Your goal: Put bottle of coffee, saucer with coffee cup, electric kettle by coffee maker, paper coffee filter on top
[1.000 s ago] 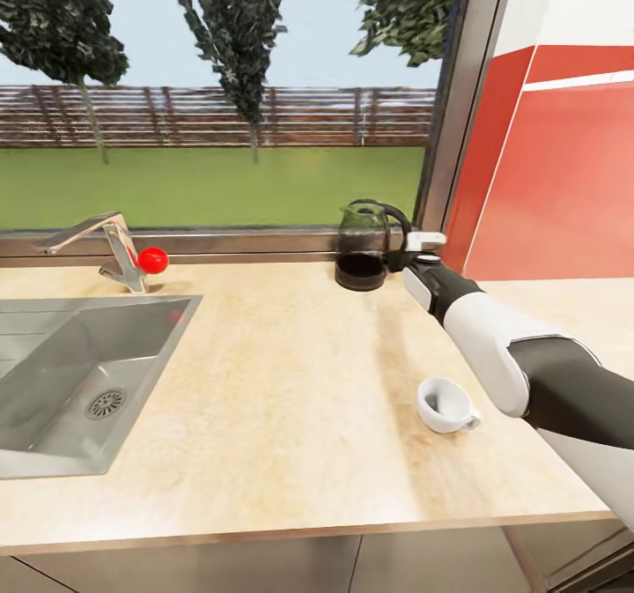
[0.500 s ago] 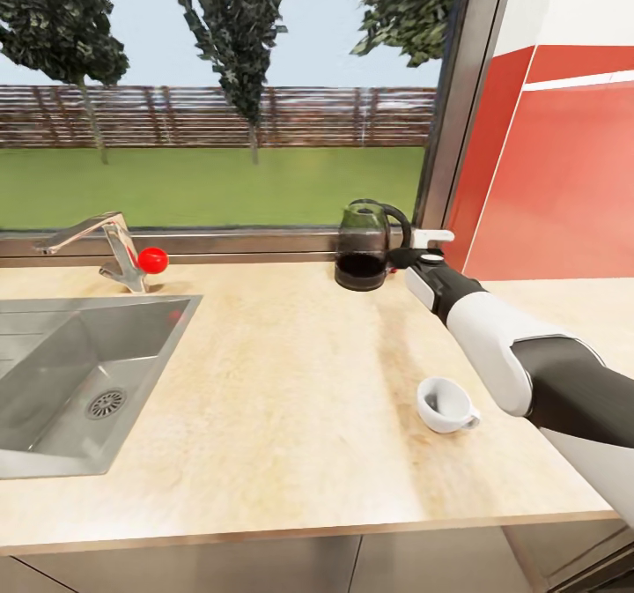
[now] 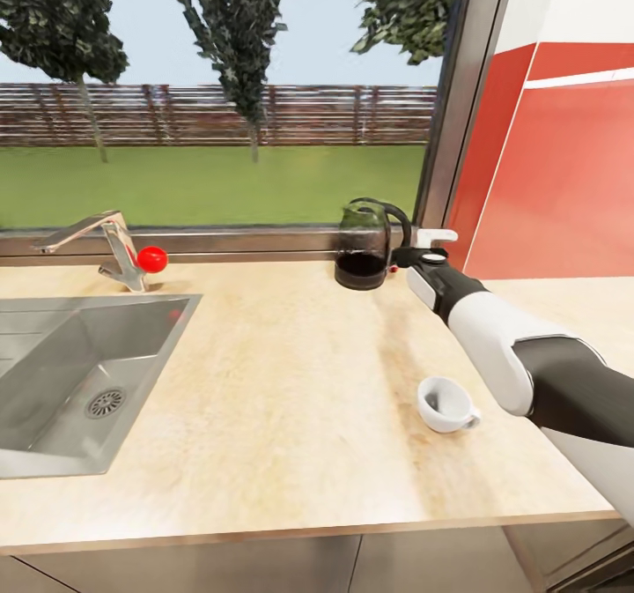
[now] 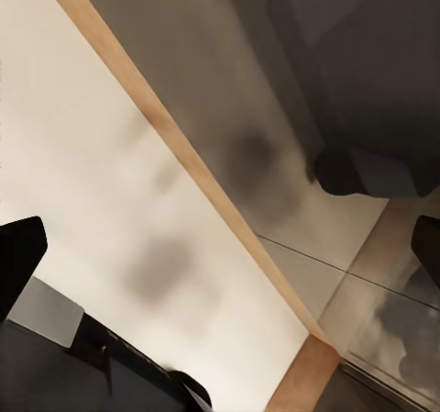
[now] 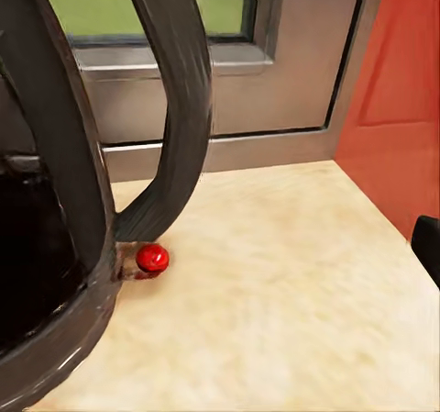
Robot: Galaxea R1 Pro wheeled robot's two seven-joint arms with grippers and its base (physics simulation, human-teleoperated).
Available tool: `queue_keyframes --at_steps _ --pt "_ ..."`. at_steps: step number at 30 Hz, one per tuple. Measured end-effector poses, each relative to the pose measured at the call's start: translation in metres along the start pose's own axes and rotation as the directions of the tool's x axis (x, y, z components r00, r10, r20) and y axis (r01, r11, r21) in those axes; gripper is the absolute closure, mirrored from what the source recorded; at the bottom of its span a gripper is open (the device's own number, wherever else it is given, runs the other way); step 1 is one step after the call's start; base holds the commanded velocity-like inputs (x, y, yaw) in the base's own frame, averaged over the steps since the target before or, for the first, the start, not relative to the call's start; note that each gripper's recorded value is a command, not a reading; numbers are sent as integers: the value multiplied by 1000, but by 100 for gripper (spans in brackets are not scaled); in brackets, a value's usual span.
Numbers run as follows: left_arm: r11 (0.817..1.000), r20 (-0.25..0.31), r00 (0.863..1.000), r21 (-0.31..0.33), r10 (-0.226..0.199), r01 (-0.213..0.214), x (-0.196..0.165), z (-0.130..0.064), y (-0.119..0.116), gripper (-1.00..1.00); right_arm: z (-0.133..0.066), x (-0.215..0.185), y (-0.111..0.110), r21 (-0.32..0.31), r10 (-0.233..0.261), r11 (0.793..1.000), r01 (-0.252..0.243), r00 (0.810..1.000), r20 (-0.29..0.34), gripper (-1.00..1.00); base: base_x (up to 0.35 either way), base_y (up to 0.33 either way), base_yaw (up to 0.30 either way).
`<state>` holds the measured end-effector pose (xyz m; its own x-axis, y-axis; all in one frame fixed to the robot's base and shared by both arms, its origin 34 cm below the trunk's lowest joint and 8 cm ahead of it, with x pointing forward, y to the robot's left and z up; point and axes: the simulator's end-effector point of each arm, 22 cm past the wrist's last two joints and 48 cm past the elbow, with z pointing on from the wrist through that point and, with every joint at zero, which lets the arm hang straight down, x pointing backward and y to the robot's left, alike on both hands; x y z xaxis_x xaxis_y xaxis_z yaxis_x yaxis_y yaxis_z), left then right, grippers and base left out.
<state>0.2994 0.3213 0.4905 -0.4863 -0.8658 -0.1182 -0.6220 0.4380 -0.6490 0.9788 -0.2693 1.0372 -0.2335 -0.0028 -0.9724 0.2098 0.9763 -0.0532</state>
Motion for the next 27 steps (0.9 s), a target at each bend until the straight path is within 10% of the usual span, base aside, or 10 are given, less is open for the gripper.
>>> queue_keyframes --at_steps 27 --pt "1000 -12 1000 -24 -7 7 5 -2 8 -100 12 21 -11 37 -7 999 8 1000 -26 -100 0 0 0"
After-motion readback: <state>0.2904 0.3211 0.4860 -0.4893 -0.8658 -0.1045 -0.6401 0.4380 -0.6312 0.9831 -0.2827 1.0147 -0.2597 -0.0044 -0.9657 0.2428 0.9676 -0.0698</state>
